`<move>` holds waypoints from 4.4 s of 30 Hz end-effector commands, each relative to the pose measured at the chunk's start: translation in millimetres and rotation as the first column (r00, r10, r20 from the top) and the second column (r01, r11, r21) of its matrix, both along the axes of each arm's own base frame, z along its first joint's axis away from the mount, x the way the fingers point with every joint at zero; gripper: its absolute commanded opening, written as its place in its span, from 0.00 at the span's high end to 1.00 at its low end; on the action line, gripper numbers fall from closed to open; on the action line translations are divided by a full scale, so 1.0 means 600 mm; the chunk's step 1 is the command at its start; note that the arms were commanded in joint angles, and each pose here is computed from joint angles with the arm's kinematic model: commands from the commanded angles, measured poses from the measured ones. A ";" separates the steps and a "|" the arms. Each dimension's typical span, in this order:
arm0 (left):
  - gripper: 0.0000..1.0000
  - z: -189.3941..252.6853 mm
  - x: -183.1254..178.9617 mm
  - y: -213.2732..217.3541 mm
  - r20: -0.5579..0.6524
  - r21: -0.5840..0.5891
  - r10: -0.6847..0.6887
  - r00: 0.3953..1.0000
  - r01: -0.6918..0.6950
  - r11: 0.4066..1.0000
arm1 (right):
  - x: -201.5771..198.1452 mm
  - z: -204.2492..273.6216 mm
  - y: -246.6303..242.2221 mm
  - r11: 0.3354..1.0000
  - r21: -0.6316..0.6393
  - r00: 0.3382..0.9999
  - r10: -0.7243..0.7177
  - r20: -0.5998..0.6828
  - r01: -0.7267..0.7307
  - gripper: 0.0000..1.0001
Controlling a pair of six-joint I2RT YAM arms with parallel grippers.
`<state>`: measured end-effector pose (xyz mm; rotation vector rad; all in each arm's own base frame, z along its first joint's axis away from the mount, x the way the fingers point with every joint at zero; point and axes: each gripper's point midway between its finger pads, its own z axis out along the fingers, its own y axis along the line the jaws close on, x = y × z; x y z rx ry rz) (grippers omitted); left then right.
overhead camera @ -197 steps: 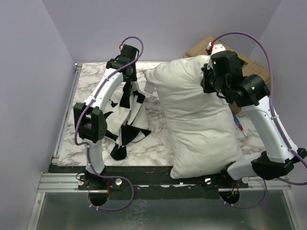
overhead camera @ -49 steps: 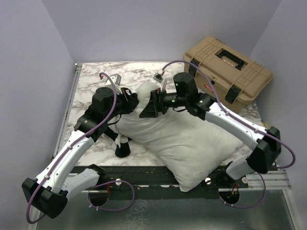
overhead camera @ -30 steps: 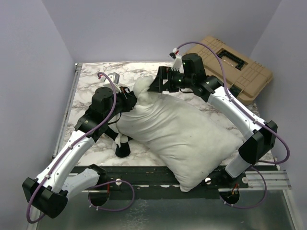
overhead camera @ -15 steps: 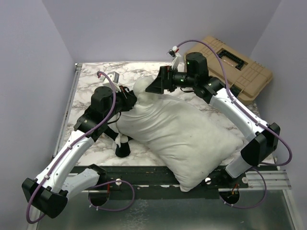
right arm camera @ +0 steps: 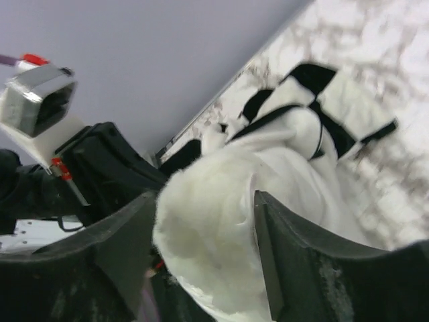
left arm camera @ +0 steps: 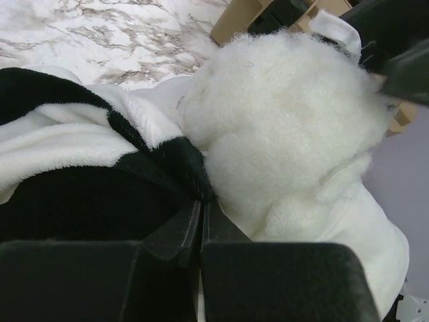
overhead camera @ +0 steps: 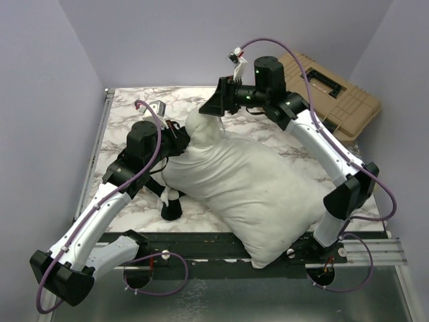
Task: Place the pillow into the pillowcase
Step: Stuff the pillow into the pillowcase.
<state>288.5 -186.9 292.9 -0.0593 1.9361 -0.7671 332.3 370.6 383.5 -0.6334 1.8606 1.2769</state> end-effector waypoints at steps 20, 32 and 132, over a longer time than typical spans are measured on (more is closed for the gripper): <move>1.00 0.047 -0.005 0.019 0.025 0.016 0.047 0.999 -0.047 0.999 | -0.148 -0.289 0.088 0.951 -0.201 0.901 0.134 -0.413 -0.234 0.80; 1.00 0.187 -0.027 0.042 0.183 -0.080 0.091 0.979 -0.077 0.994 | -0.111 -0.316 0.139 0.972 -0.120 0.883 0.130 -0.451 -0.204 0.82; 1.00 0.145 -0.105 -0.239 0.310 -0.184 -0.450 0.837 0.517 0.836 | 0.010 -0.099 0.059 0.898 0.434 0.896 0.136 -0.424 0.069 1.00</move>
